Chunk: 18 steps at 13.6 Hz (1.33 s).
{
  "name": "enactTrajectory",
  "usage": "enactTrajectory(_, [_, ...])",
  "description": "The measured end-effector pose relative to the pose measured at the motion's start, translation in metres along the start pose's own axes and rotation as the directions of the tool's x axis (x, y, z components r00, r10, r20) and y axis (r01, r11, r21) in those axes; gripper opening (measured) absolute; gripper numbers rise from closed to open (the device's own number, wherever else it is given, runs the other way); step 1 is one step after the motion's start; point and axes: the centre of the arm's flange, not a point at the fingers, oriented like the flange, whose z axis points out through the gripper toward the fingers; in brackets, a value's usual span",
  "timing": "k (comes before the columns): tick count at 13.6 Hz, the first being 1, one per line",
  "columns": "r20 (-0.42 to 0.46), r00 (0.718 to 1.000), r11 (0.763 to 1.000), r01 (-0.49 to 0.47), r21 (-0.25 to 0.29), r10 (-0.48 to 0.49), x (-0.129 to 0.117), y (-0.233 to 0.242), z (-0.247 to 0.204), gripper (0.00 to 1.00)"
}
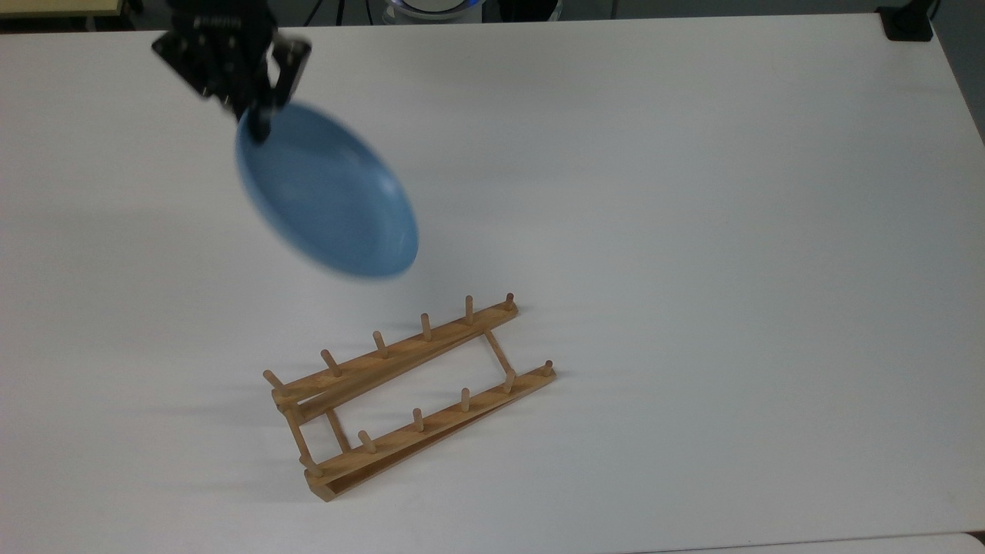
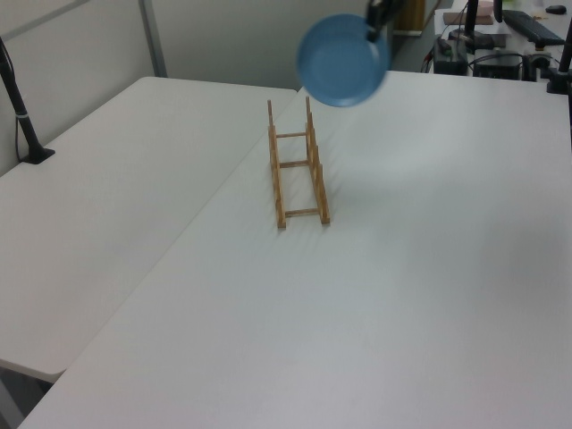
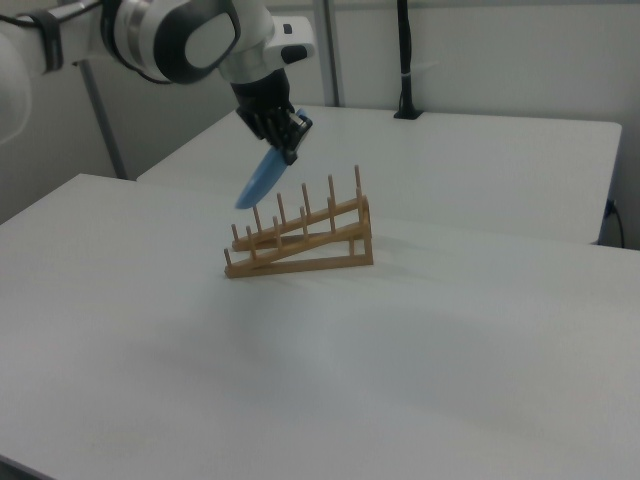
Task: Pick plate from plate rack
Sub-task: 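Lift the blue plate out of the rack and carry it aside, then lower the plate flat onto the table and open the gripper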
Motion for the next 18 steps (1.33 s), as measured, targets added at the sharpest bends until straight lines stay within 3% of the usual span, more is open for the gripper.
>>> enactTrajectory(1, [0.105,0.992,0.997,0.063,0.035,-0.067,-0.017,0.012,-0.010,0.09])
enactTrajectory(3, [0.298,0.933,0.976,0.167,0.138,-0.202,-0.051,0.035,-0.005,0.09])
enactTrajectory(6, [0.406,0.855,0.935,0.221,0.277,-0.323,-0.086,0.056,0.052,0.09])
enactTrajectory(9, [0.450,0.814,0.900,0.189,0.393,-0.367,-0.119,0.078,0.108,0.09])
enactTrajectory(12, [0.458,0.813,0.900,0.171,0.402,-0.359,-0.135,0.084,0.142,0.09])
enactTrajectory(18, [0.465,0.820,0.915,0.163,0.368,-0.333,-0.159,0.081,0.240,0.09])
